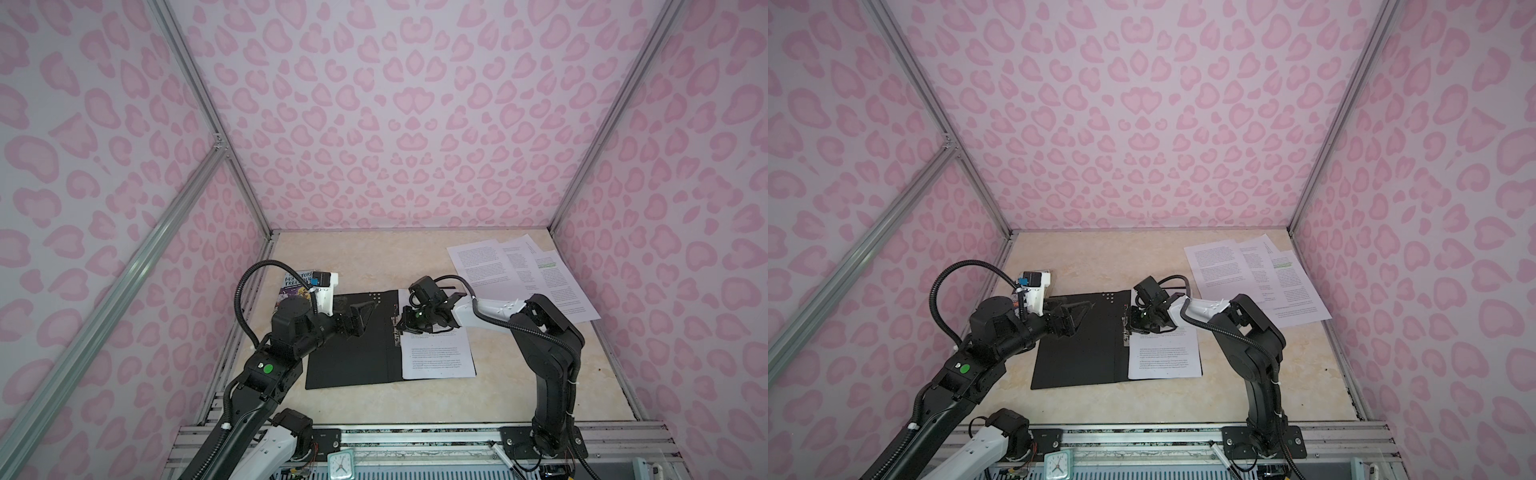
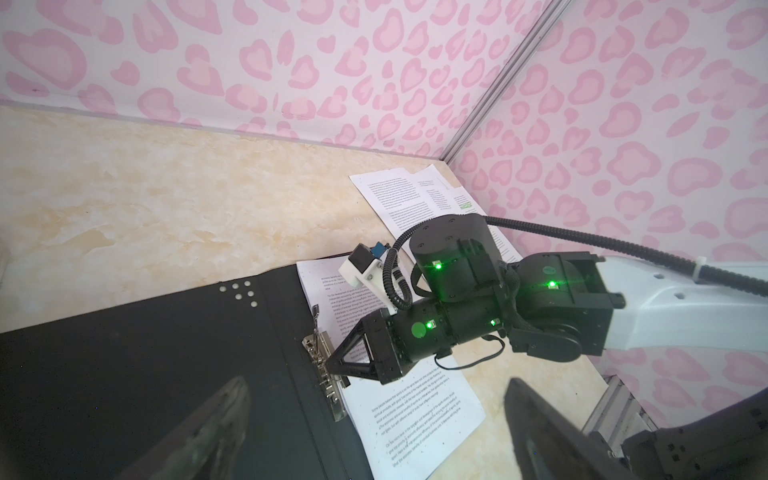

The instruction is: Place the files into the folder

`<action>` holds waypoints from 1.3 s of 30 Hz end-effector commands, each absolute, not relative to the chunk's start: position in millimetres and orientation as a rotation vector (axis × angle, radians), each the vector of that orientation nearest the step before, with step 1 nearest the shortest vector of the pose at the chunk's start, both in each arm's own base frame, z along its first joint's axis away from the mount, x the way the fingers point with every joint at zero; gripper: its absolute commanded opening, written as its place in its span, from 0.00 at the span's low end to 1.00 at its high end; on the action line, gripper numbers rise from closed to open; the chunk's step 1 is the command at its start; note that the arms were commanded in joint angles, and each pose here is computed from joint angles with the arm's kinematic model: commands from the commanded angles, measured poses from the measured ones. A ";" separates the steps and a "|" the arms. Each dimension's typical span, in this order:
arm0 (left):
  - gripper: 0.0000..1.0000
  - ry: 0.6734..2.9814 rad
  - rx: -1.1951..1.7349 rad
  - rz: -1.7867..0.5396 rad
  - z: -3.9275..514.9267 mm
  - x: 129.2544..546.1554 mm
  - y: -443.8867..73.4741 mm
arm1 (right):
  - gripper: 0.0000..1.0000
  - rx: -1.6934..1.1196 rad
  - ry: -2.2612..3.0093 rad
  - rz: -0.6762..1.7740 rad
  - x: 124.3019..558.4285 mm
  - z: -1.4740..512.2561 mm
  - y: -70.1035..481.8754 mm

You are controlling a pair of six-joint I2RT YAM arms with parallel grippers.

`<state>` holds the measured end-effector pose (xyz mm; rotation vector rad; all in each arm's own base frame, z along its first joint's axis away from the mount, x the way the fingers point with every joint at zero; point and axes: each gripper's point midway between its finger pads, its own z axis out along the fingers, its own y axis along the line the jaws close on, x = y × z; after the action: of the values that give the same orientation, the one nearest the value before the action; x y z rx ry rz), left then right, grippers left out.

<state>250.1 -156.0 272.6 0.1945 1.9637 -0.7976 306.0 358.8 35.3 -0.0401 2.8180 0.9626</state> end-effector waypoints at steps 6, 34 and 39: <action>0.97 1.951 0.199 -0.802 274.9 253.6 -157.8 | 0.38 -0.035 2.782 0.873 317.5 42.4 351.3; 1.00 2.677 -0.150 -0.899 64.1 252.9 -181.3 | 0.70 0.307 2.670 0.606 405.0 32.4 160.9; 0.98 2.740 -0.207 -0.832 36.8 248.6 -173.7 | 0.69 0.325 2.665 0.651 412.7 27.0 167.0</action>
<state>244.5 -174.4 43.4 -0.1792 2.7479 -0.8415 412.5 163.7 32.9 0.3122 2.6569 0.6211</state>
